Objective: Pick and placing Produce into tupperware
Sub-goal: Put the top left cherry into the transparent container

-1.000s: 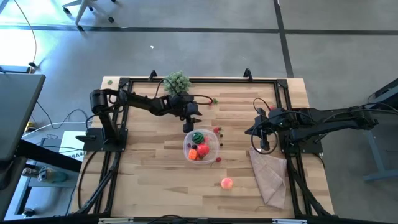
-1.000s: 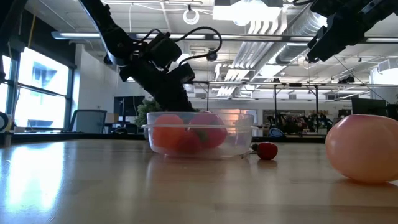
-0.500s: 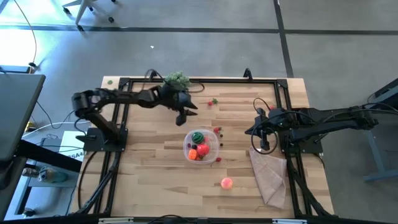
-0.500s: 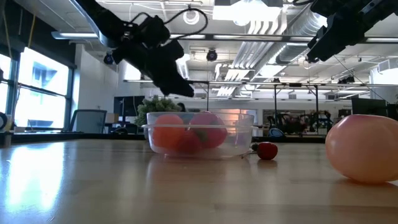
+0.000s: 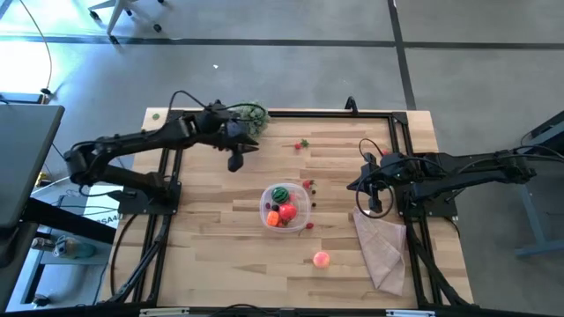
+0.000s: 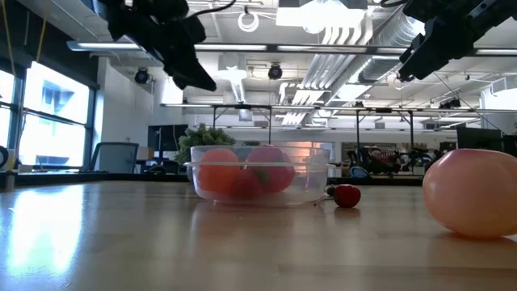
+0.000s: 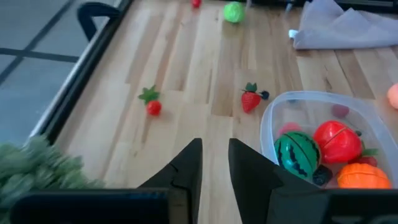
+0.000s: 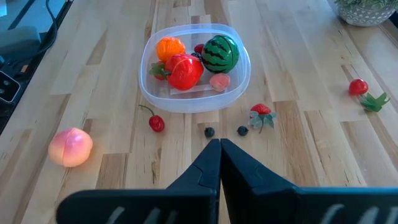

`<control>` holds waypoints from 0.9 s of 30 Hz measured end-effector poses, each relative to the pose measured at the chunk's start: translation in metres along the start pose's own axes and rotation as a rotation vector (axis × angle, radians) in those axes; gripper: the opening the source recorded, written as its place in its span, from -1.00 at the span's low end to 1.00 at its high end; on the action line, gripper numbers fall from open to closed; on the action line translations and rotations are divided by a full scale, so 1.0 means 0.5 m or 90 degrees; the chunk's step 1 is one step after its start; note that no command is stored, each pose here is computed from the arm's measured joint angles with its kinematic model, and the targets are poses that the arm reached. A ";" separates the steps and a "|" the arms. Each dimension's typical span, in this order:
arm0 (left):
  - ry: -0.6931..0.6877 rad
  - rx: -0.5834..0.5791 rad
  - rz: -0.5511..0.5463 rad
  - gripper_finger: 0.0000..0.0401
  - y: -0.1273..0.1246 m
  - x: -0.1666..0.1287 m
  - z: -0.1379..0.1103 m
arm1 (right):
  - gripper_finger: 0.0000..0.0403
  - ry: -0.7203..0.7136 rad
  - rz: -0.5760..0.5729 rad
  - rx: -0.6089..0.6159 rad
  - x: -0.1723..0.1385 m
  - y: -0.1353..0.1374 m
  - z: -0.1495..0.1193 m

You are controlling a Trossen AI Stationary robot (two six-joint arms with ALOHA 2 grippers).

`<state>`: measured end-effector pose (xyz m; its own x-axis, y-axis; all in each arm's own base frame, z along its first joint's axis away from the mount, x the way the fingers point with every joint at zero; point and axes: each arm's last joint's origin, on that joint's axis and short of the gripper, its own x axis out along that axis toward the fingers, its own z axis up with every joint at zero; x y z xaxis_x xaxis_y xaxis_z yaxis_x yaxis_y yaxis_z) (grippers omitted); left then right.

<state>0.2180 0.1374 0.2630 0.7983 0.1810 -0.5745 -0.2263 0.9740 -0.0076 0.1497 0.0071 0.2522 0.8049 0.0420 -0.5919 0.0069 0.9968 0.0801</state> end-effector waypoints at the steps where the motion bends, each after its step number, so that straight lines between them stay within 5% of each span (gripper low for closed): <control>1: -0.005 -0.001 0.001 -0.68 -0.003 -0.008 -0.003 | -1.00 0.000 0.000 0.000 0.000 0.000 0.000; 13: -0.066 -0.004 -0.002 -0.76 -0.034 -0.034 -0.103 | -1.00 0.000 0.000 0.000 0.000 0.000 0.000; 27: -0.034 0.009 -0.023 -0.78 -0.043 -0.031 -0.142 | -1.00 0.000 0.000 0.000 0.000 0.000 0.000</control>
<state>0.1707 0.1037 0.2139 0.8348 0.1525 -0.5290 -0.1889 0.9819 -0.0152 0.1496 0.0071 0.2521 0.8048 0.0416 -0.5921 0.0071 0.9968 0.0798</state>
